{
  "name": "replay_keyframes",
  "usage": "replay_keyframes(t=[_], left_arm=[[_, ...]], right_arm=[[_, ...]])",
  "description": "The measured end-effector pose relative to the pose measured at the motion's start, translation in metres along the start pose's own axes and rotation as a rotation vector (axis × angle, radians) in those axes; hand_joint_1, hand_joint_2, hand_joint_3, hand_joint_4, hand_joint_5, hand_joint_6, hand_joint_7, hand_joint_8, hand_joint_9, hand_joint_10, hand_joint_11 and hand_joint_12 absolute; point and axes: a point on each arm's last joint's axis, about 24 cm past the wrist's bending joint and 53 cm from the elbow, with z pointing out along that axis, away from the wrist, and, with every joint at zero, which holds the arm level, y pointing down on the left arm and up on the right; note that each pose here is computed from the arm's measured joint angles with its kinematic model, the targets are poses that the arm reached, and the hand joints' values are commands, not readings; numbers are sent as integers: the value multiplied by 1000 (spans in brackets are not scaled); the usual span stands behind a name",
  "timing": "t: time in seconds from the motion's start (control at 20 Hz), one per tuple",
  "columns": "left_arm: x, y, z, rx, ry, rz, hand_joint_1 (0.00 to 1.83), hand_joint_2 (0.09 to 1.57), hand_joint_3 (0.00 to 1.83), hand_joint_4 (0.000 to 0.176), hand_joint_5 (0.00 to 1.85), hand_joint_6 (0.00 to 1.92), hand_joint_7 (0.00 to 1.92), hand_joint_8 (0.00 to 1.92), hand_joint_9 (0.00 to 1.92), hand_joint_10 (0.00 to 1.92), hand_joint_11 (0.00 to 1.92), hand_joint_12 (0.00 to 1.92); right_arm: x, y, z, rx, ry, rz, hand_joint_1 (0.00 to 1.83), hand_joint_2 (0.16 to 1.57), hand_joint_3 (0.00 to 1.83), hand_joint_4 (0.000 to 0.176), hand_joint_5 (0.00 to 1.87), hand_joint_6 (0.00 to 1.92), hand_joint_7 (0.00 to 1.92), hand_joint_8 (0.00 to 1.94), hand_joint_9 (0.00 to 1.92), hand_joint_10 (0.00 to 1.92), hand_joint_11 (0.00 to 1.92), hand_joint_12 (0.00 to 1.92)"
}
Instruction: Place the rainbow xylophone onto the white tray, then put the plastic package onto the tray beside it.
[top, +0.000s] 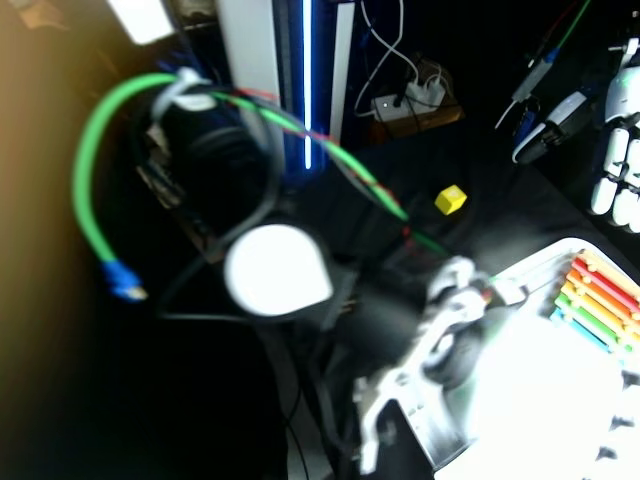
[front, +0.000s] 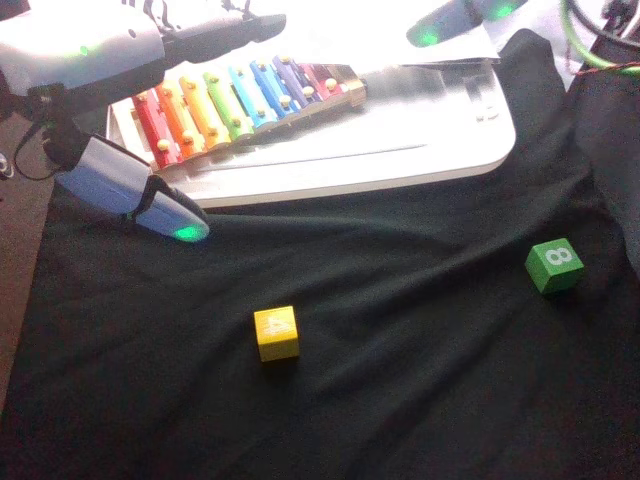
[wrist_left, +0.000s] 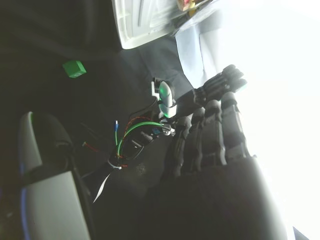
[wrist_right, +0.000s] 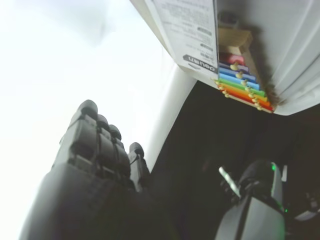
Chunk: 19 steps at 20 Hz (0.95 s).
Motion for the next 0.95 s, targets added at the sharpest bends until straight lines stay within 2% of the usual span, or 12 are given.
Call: replay_keyframes(t=[0.1, 0.2, 0.3, 0.4, 0.5, 0.55, 0.6, 0.65, 0.7, 0.75, 0.85, 0.95], left_arm=[[0, 1, 0, -4, -1, -4, 895, 735, 0, 0, 0, 0, 0, 0, 0, 0, 0, 0], [-3, 5, -1, -15, -10, -19, 851, 726, 0, 0, 0, 0, 0, 0, 0, 0, 0, 0], [-6, 8, -1, -23, -22, -29, 834, 697, 0, 0, 0, 0, 0, 0, 0, 0, 0, 0], [-16, 14, -6, -44, -55, -20, 794, 683, 0, 0, 0, 0, 0, 0, 0, 0, 0, 0], [-34, 20, -12, -64, -121, -33, 771, 718, 0, 0, 0, 0, 0, 0, 0, 0, 0, 0], [-41, 22, -15, -67, -157, -52, 854, 710, 0, 0, 0, 0, 0, 0, 0, 0, 0, 0], [-46, 23, -19, -63, -187, -64, 855, 707, 0, 0, 0, 0, 0, 0, 0, 0, 0, 0], [-48, 22, -24, -62, -209, -76, 855, 707, 0, 0, 0, 0, 0, 0, 0, 0, 0, 0], [-47, 22, -28, -63, -219, -74, 877, 721, 0, 0, 0, 0, 0, 0, 0, 0, 0, 0], [-51, 22, -39, -68, -252, -88, 827, 732, 0, 0, 0, 0, 5, 2, 3, 1, 0, 0], [-64, 23, -55, -70, -320, -108, 763, 722, 0, 0, 0, 0, 31, 10, 10, 3, 11, 6], [-77, 21, -73, -63, -390, -120, 797, 727, 0, 0, 0, 0, 23, 6, 1, 0, 1, 0]], right_arm=[[-1, 6, -5, -24, 7, 5, 563, 616, 0, 176, 0, 0, 0, 0, 0, 0, 0, 0], [7, 21, -9, -78, 34, 13, 542, 628, 3, 176, 0, 0, 0, 0, 0, 0, 140, 68], [10, 32, -13, -121, 51, 19, 540, 612, 0, 176, 0, 0, 0, 0, 0, 0, 24, 24], [11, 48, -26, -178, 71, 28, 553, 610, 0, 176, 0, 0, 0, 0, 0, 0, 32, 30], [8, 59, -44, -226, 70, 67, 598, 647, 9, 176, 0, 0, 0, 0, 0, 0, 98, 65], [8, 62, -52, -247, 63, 60, 647, 615, 0, 176, 0, 0, 0, 0, 0, 0, 127, 81], [7, 61, -58, -254, 49, 63, 669, 547, 0, 176, 0, 0, 0, 0, 0, 0, 92, 90], [8, 60, -64, -258, 41, 69, 669, 547, 0, 176, 0, 0, 0, 0, 0, 0, 92, 90], [10, 59, -69, -259, 40, 60, 654, 500, 0, 176, 0, 0, 0, 0, 0, 0, 38, 262], [13, 61, -81, -276, 33, 64, 709, 508, 0, 176, 0, 0, 0, 0, 0, 0, 1, 128], [12, 77, -98, -339, 36, 74, 755, 546, 5, 176, 0, 0, 0, 0, 0, 0, 2, 51], [8, 91, -113, -414, 15, 117, 757, 538, 0, 176, 0, 0, 0, 0, 0, 0, 1, 38]])
